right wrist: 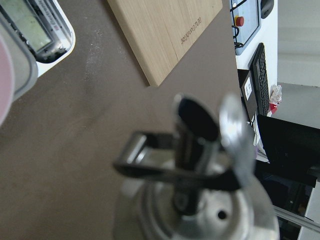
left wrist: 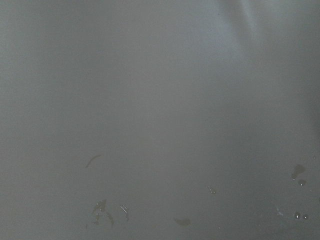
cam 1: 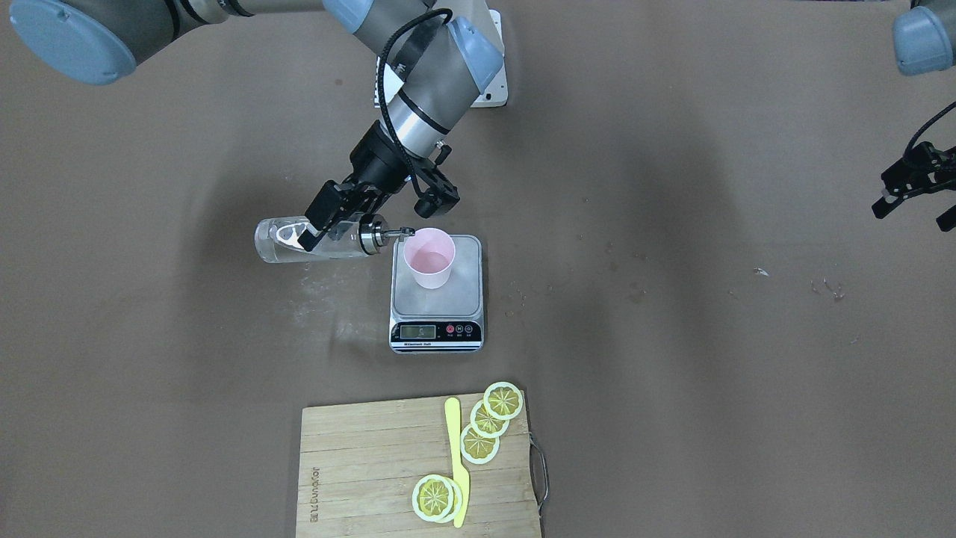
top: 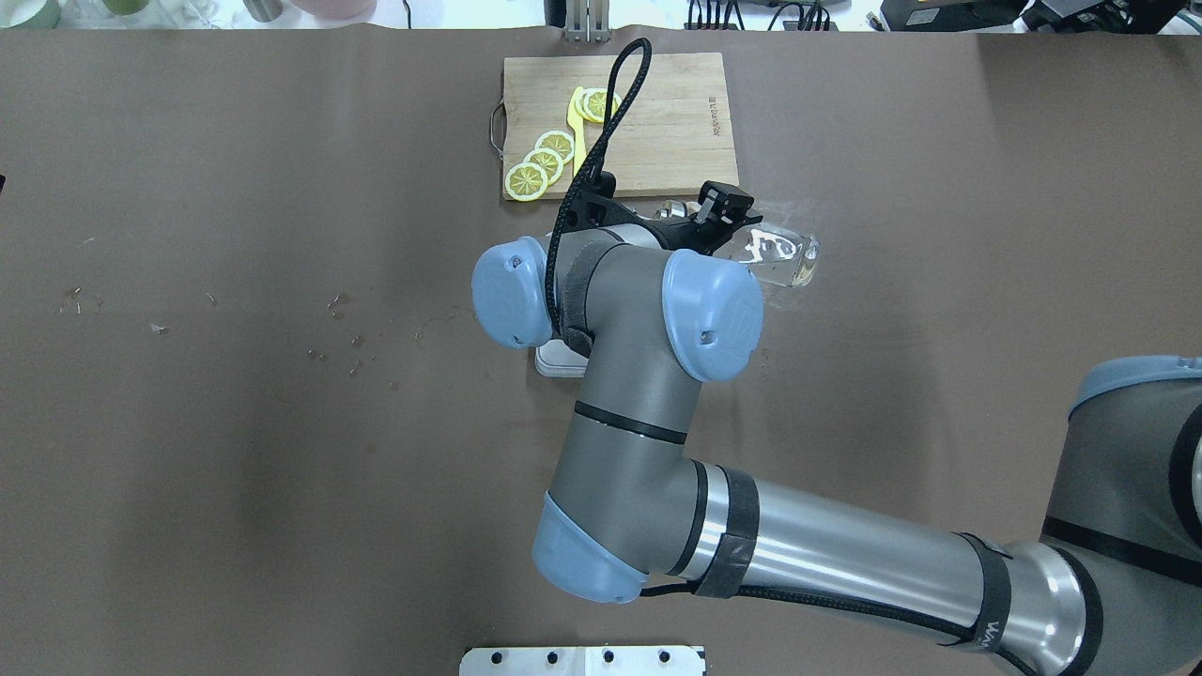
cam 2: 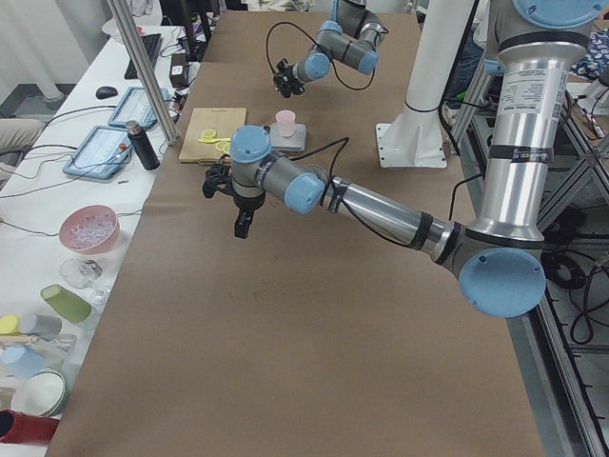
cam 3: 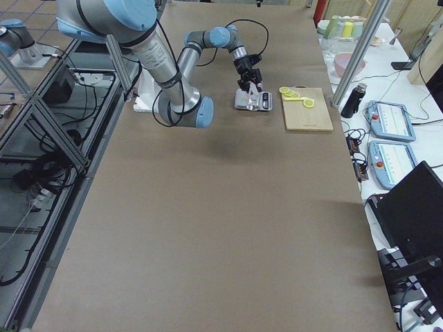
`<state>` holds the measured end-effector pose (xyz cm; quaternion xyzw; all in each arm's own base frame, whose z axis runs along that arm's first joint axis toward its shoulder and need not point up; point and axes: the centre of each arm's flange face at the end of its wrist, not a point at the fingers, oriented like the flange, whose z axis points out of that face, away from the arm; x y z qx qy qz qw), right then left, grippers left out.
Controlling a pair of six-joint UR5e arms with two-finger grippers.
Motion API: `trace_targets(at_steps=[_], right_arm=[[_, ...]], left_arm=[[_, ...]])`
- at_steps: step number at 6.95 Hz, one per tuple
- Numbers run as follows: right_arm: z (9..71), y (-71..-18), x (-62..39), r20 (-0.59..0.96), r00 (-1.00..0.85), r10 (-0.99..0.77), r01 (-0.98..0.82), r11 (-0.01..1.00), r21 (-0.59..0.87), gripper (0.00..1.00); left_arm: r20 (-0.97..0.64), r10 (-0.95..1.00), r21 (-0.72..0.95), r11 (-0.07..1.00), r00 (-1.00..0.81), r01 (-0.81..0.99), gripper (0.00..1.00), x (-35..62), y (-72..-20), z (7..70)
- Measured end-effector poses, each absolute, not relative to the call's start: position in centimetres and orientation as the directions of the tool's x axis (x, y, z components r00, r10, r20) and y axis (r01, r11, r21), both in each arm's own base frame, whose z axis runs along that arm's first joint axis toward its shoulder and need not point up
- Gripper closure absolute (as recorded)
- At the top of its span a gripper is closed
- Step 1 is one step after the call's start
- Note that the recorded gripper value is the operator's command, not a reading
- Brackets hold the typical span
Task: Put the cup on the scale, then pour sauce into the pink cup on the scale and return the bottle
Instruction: 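Tilt the bottle spout down into the pink cup with the right gripper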
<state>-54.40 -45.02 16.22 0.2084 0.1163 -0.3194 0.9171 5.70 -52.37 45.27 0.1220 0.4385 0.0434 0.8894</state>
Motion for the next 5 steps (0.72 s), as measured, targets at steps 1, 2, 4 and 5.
trace_targets(at_steps=[1,2,4,5], right_arm=[[16.4,-45.1,-54.5,-0.367,0.76,-0.536,0.642,0.709,0.293,1.0],[16.7,-45.1,-54.5,-0.393,0.748,-0.535,0.651,0.708,0.274,1.0],[17.5,-44.7,-54.5,-0.446,0.718,-0.535,0.671,0.702,0.237,1.0],[17.9,-44.2,-54.8,-0.465,0.704,-0.536,0.68,0.698,0.224,1.0]], left_arm=[[-0.776,0.183,0.251,0.967,0.603,0.03,0.03,5.6,-52.3,45.3],[-0.779,0.183,0.249,0.968,0.6,0.029,0.03,5.6,-52.3,45.3],[-0.78,0.182,0.248,0.968,0.598,0.029,0.03,5.5,-52.3,45.3],[-0.78,0.181,0.247,0.969,0.598,0.03,0.03,5.5,-52.3,45.3]])
